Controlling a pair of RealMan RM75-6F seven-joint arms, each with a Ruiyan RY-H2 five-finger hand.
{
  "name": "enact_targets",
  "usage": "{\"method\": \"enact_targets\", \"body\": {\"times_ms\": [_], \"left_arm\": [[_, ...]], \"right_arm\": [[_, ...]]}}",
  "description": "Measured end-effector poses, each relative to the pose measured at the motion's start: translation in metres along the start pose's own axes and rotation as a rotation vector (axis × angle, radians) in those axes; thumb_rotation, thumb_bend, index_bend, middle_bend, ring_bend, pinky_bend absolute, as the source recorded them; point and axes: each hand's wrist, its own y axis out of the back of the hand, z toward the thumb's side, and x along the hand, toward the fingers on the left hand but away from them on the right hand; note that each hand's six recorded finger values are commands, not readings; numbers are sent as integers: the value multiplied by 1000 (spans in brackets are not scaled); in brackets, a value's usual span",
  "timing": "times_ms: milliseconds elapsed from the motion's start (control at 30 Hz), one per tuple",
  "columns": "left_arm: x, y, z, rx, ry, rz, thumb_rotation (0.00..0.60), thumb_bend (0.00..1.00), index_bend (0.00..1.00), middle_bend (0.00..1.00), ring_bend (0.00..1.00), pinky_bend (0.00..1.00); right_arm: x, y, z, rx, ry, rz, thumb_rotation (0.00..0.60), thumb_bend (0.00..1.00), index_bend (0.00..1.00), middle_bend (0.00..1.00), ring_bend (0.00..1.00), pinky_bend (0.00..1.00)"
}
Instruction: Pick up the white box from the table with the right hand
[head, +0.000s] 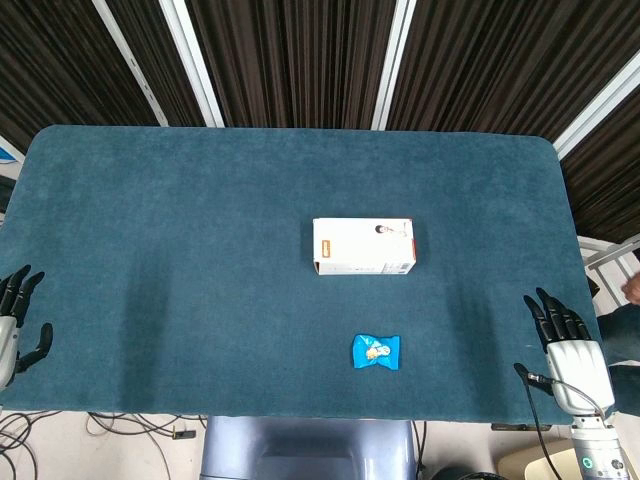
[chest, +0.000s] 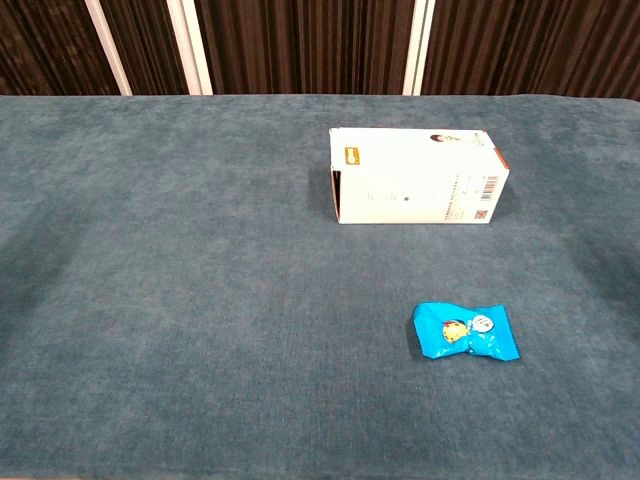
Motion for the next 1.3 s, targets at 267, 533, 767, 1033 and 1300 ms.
{"method": "enact_targets", "body": {"times_ms": [267,533,767,1033,1300], "left_arm": [[1,1,-2,5,11,2,600,495,77,0,0,0],[1,2,-1,3,11,8,600,496,77,0,0,0],[1,2,-3,2,15,8,600,496,77,0,0,0],[4,2,-2,-1,17,6,600,495,77,0,0,0],[6,3,1,-13,2,8,600,495,77,0,0,0]], "right_arm": [[-1,-1,-1,2,0,9,600,117,69,41,120,193],[-1,-6,-2,-44,3,43,600,117,68,41,120,193],[-2,-7,-6,-45,-20,56,600,118,68,41,120,193],[-7,-6,-15,-24,-56,68,600,112,68,41,116,193],[-49,1,-2,-22,6,129,600,110,68,39,111,183]]}}
